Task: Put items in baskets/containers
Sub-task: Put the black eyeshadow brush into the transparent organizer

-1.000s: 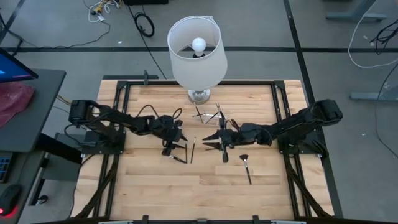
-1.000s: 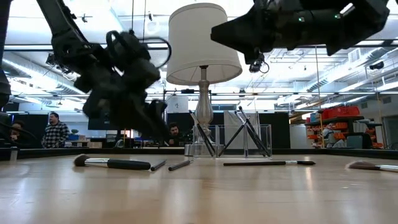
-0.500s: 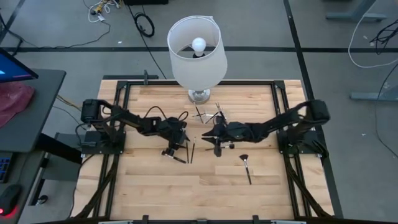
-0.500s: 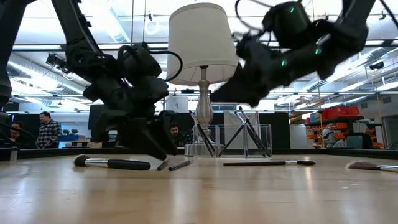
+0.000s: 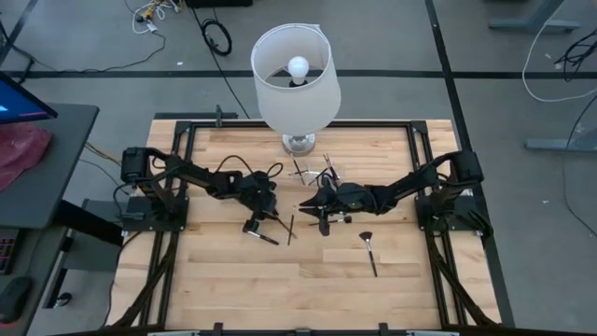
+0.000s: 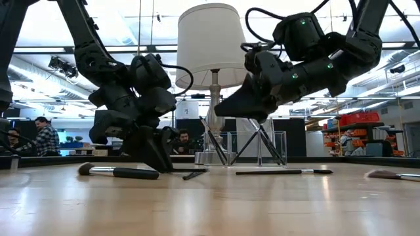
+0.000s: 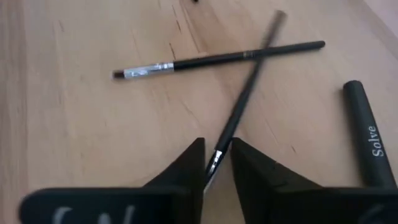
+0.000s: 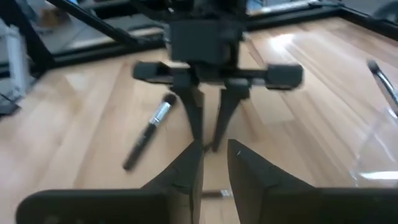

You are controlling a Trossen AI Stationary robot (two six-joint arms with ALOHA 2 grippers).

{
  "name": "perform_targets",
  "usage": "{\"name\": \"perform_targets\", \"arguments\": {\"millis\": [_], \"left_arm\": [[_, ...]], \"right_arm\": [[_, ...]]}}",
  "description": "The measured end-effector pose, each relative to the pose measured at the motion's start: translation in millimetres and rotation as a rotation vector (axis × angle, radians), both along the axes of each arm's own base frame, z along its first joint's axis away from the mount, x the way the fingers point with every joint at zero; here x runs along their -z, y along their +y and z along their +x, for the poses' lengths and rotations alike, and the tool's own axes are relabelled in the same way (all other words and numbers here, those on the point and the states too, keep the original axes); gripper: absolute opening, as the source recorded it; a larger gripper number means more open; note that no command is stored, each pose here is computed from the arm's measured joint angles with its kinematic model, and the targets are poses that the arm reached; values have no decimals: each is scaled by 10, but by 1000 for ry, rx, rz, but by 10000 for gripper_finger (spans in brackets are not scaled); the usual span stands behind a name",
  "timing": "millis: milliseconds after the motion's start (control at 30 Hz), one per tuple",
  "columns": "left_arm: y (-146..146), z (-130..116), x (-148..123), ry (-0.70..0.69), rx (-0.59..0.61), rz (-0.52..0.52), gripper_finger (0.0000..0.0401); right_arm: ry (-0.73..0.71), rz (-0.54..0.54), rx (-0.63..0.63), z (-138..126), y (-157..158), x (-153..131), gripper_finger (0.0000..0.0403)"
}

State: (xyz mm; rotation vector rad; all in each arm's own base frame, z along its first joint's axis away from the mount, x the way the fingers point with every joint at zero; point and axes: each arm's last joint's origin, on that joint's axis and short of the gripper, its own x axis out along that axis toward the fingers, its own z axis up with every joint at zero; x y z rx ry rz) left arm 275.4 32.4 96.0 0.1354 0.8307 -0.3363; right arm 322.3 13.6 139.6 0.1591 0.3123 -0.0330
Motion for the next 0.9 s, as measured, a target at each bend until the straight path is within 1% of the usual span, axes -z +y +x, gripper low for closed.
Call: {"name": "perform_targets", "arguments": {"millis": [200,233,300,367,467,633,733,800,833,900], "left_arm": [[-54,-20,22,15,-6,-13,16],[-63,-20,22,18,-10,-17,12],[-85,-16,22,21,-22,-24,12],[-108,-14,24,22,-28,-14,20],[-133,-10,25,23,-38,0,26],[-140,-1,20,14,-46,0,15],[-136,12,14,-4,-47,1,14],[-137,19,10,-14,-47,1,18],[-136,24,6,-22,-47,2,20],[-136,27,5,-26,-46,1,22]], "right_arm": [[-35,-1,-22,10,7,-32,77],[-34,0,-22,10,7,-32,77],[-23,-3,-23,7,8,-21,77],[8,-17,-32,-3,26,7,77],[17,-24,-52,-10,80,16,79],[15,-53,-96,-16,199,12,110],[6,-48,-108,87,256,-2,141],[22,-46,-113,206,293,18,161],[43,-44,-110,268,305,41,170],[117,-42,-66,391,312,110,182]]}}
